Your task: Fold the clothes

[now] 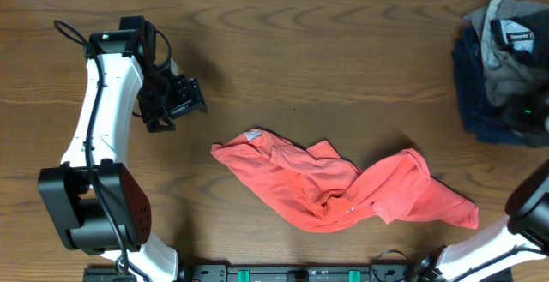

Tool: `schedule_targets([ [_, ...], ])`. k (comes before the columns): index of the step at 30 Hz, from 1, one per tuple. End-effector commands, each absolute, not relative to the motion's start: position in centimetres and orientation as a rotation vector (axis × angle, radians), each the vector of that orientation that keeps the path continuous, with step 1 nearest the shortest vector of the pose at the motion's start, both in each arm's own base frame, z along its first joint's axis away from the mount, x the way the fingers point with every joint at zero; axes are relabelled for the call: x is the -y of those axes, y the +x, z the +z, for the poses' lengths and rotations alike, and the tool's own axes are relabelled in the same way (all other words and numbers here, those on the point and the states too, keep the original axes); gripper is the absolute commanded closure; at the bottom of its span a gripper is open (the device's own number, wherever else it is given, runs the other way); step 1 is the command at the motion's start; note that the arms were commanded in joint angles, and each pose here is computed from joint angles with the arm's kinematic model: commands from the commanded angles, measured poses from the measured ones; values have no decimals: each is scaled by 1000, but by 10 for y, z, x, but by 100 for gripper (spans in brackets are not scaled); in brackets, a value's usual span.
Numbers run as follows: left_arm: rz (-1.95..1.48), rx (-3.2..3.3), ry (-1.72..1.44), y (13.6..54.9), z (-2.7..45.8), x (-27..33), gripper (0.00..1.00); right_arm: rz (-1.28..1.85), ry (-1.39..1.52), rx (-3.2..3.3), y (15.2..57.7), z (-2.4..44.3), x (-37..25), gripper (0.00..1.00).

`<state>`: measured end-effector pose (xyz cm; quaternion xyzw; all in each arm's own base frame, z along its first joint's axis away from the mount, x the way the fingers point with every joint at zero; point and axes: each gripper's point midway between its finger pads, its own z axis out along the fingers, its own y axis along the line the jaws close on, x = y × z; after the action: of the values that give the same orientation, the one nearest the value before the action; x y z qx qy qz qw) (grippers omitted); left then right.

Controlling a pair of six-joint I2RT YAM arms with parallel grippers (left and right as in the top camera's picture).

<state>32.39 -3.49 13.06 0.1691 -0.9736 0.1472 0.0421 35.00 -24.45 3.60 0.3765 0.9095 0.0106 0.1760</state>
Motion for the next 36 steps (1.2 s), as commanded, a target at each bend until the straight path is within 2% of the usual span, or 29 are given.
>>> schedule_targets([
  [1,432,3001,366,318,133,46,19,394,929,-2514,378,72,213,42],
  [5,426,3004,213,313,133,66,18,558,779,-2589,372,99,163,42],
  [11,404,2955,17,293,127,91,13,502,653,-2751,338,137,103,42],
  [13,395,2934,-21,285,121,98,11,451,628,-2781,325,149,94,30],
  [15,387,2918,-63,279,114,106,10,427,583,-2785,315,164,84,8],
  [16,386,2916,-86,277,110,110,10,425,574,-2781,311,170,81,1],
  [23,434,2953,-273,271,81,162,9,415,559,-2762,293,192,71,1],
  [27,473,3009,-321,272,64,193,9,427,563,-2785,288,190,67,5],
  [33,536,3050,-515,268,62,235,19,426,561,-2783,288,190,67,5],
  [36,442,3089,-537,268,56,239,20,426,561,-2783,288,190,67,5],
])
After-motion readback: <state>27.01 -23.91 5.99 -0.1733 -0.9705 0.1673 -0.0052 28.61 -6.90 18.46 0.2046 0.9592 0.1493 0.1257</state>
